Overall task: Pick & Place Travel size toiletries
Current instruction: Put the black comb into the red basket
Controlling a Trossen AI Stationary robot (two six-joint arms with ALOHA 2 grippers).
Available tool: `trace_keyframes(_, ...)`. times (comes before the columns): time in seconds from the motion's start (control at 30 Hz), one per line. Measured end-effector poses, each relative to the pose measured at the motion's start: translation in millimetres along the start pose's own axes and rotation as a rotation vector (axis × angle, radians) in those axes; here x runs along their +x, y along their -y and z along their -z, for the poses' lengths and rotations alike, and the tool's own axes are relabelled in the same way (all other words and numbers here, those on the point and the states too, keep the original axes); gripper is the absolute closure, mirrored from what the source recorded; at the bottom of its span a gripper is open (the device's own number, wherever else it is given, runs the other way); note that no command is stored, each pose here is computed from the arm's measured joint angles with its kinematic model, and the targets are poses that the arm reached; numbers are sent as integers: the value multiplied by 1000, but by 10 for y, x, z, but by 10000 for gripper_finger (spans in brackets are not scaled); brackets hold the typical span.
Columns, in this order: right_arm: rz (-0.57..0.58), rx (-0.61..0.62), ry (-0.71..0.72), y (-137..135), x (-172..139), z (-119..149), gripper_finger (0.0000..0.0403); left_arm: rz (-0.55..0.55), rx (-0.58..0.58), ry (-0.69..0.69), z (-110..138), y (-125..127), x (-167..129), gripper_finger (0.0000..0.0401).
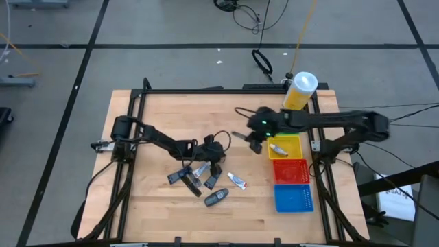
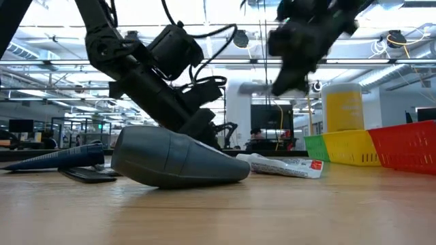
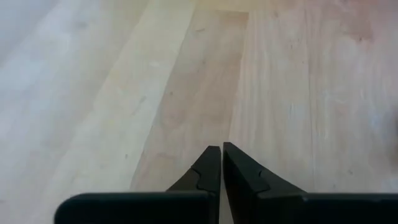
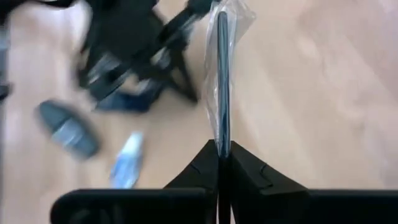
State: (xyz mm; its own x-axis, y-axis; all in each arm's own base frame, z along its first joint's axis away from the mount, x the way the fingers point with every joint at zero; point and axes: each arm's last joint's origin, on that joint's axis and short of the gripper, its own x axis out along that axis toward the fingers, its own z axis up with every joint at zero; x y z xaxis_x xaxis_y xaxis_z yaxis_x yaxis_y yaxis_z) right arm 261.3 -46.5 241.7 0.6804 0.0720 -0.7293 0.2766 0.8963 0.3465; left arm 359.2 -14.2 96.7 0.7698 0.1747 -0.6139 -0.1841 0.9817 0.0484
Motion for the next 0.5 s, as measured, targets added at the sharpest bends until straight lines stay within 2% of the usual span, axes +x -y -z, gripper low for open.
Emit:
trace_keyframes(0.1,-13,42,-108,-165,-336,224,394,-65,44,14,5,70,-22,380)
trace_keyframes(0.27,21,185,-435,-365,-767,743,397,-106,55,23,18,114,-25,380)
trace_keyframes(0.37,80,246,-580,-433,-871,961,392,-108,54,23,18,112,-25,380)
trace_keyframes(0.5,57,220,-679,-476,-773,1137,391,-112,54,25,17,110,-25,380)
